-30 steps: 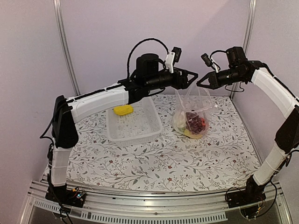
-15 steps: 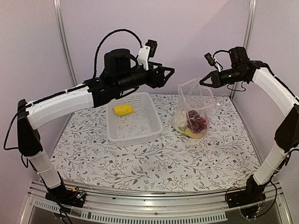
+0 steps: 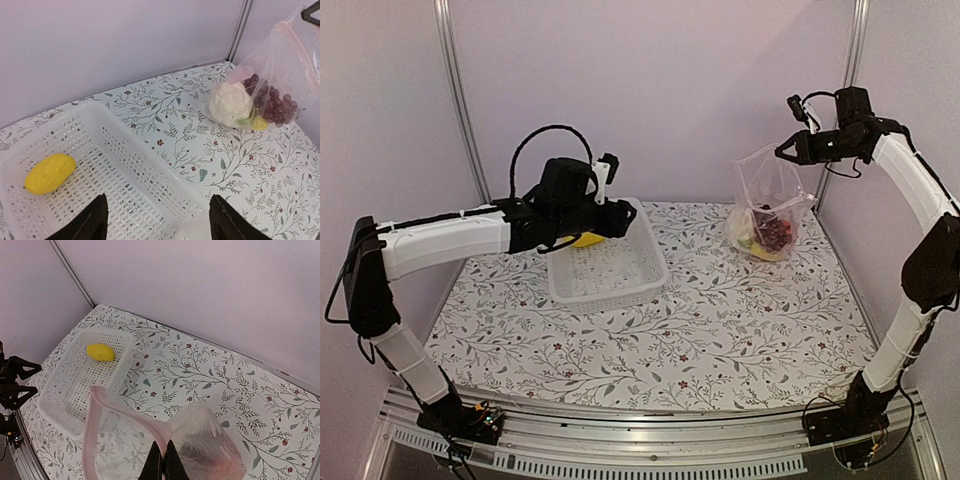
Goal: Place the food in the zip-top bag and seal the zipper
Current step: Adjust the fake fruit in the bin.
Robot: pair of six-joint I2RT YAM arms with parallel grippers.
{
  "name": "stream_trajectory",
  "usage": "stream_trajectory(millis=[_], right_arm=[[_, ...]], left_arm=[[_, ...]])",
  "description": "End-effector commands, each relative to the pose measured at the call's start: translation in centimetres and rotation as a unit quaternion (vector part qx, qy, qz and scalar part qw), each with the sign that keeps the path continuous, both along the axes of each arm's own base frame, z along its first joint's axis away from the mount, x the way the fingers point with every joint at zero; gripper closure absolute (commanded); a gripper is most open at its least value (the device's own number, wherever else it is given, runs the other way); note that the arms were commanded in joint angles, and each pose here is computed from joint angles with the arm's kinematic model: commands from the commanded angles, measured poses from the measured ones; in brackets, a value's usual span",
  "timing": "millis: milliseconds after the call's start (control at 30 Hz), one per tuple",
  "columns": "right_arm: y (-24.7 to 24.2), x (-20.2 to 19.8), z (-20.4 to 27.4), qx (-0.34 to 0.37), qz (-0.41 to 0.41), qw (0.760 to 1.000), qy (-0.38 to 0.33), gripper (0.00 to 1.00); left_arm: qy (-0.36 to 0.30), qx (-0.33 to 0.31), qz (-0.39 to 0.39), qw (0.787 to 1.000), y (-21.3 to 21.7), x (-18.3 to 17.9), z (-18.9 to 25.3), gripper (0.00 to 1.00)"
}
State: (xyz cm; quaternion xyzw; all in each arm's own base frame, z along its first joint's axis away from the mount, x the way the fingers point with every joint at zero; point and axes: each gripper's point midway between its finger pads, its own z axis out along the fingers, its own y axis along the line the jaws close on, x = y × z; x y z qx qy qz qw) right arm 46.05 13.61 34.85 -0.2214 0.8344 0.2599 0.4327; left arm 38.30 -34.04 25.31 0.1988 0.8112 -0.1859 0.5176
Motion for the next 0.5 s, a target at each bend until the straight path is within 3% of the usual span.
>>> stream_trajectory(millis=[0, 133, 467], right_arm=[[0.8, -0.8, 3.4, 0.027, 0.025, 0.998, -0.050, 1.00], [1.8, -2.0, 1.3, 0.047, 0.054, 0.997, -0.023, 1.00], [2.7, -4.1, -2.3, 0.046, 0.098, 0.994, 0.009, 1.00]], left_arm=[[0.076, 0.015, 0.080, 0.994, 4.0, 2.6, -3.5, 0.32], [0.125, 0.011, 0.102, 0.987, 5.6, 4.1, -6.0, 0.34], [0.135, 0.057, 0.121, 0.982, 9.3, 9.4, -8.5, 0.26]])
